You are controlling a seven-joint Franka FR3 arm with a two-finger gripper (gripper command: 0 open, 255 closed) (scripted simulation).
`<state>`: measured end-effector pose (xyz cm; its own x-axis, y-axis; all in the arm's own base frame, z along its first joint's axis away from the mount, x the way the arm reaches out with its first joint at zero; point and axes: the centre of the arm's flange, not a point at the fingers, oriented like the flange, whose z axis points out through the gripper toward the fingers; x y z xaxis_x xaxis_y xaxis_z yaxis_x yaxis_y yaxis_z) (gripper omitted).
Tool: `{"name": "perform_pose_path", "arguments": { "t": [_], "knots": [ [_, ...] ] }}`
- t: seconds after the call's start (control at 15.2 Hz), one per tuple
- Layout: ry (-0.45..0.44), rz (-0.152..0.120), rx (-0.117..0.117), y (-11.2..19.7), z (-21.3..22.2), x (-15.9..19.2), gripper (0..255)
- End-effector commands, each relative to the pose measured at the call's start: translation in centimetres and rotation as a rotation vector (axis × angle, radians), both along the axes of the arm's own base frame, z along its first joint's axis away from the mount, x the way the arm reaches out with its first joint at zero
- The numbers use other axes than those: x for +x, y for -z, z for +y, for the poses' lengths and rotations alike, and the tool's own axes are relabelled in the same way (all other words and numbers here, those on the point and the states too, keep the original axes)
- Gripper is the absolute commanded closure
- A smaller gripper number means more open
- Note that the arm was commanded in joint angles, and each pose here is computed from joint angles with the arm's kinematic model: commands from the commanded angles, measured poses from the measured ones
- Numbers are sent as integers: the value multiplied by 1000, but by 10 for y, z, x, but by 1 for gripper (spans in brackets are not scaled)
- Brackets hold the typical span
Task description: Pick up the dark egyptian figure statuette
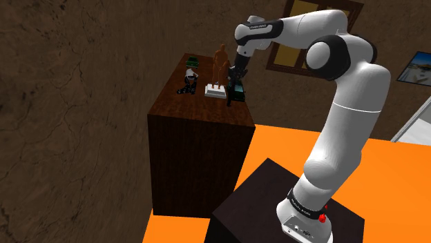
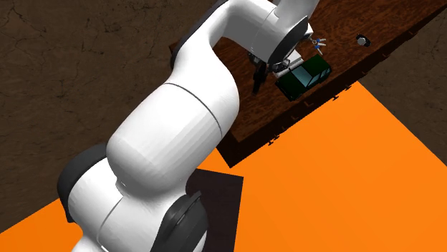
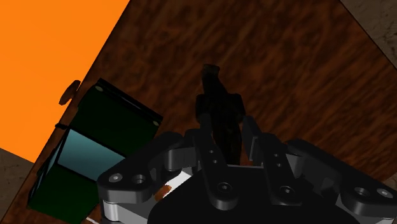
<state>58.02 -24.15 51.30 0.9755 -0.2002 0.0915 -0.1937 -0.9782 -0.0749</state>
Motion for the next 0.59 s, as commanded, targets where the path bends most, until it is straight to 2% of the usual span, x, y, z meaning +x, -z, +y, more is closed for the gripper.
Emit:
{"name": "perform_pose_path", "arguments": {
  "t": [0.0,0.53],
  "knots": [
    [0,0,0,-11,0,0,255],
    [0,0,0,-53,0,0,255]
  ]
}}
